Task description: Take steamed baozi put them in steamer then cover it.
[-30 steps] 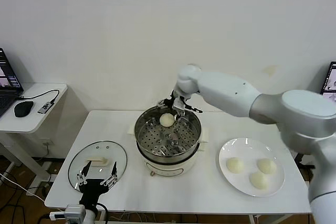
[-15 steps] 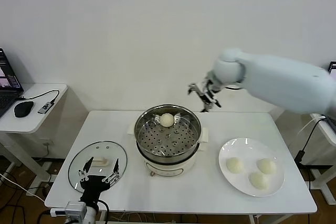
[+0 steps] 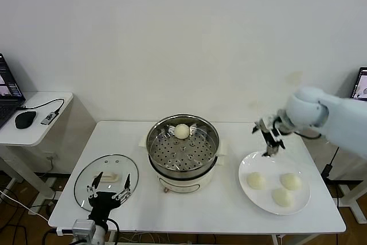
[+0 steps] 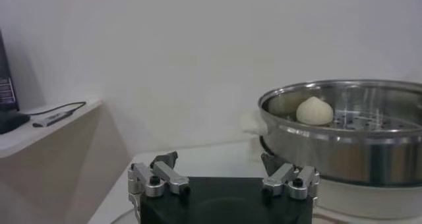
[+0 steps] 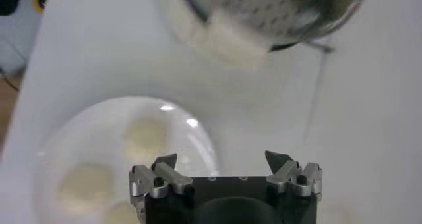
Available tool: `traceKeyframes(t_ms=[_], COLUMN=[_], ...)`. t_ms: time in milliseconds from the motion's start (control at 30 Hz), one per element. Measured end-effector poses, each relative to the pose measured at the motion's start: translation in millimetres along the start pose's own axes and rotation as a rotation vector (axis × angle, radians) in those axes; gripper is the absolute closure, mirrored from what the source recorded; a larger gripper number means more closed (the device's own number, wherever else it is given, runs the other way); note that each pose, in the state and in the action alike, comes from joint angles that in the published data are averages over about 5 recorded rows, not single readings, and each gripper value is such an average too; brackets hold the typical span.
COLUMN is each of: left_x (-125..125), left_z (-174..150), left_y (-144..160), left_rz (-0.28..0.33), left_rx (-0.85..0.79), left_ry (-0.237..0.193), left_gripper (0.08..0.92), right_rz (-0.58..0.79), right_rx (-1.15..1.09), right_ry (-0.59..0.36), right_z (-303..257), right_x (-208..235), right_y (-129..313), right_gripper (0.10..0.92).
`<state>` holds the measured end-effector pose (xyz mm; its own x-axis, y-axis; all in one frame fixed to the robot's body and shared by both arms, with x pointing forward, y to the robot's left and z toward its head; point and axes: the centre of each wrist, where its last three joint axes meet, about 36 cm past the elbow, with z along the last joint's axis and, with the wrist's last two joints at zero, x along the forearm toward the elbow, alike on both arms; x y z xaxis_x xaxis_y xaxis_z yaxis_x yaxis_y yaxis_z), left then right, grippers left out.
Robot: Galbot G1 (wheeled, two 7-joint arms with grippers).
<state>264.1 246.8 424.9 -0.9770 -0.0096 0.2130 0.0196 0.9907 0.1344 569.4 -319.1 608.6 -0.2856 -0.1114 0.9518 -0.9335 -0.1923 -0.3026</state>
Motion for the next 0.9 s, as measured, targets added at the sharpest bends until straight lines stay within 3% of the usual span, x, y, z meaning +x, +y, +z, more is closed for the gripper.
traceKeyframes(t_ms=[467, 900], left_x=[-4, -5], left_z=[6, 9], left_y=[3, 4], left_rz=[-0.011, -0.014], left_rx=[-0.005, -0.012], left_ry=[0.014, 0.019], left_gripper=[0.177, 0.177], right_rz=[-0.079, -0.102], right_rx=[-0.062, -0.072], right_ry=[0.027, 0.033], right_z=[23, 29], right_x=[-65, -120], right_y=[46, 57], right_gripper=[0.2, 0.2])
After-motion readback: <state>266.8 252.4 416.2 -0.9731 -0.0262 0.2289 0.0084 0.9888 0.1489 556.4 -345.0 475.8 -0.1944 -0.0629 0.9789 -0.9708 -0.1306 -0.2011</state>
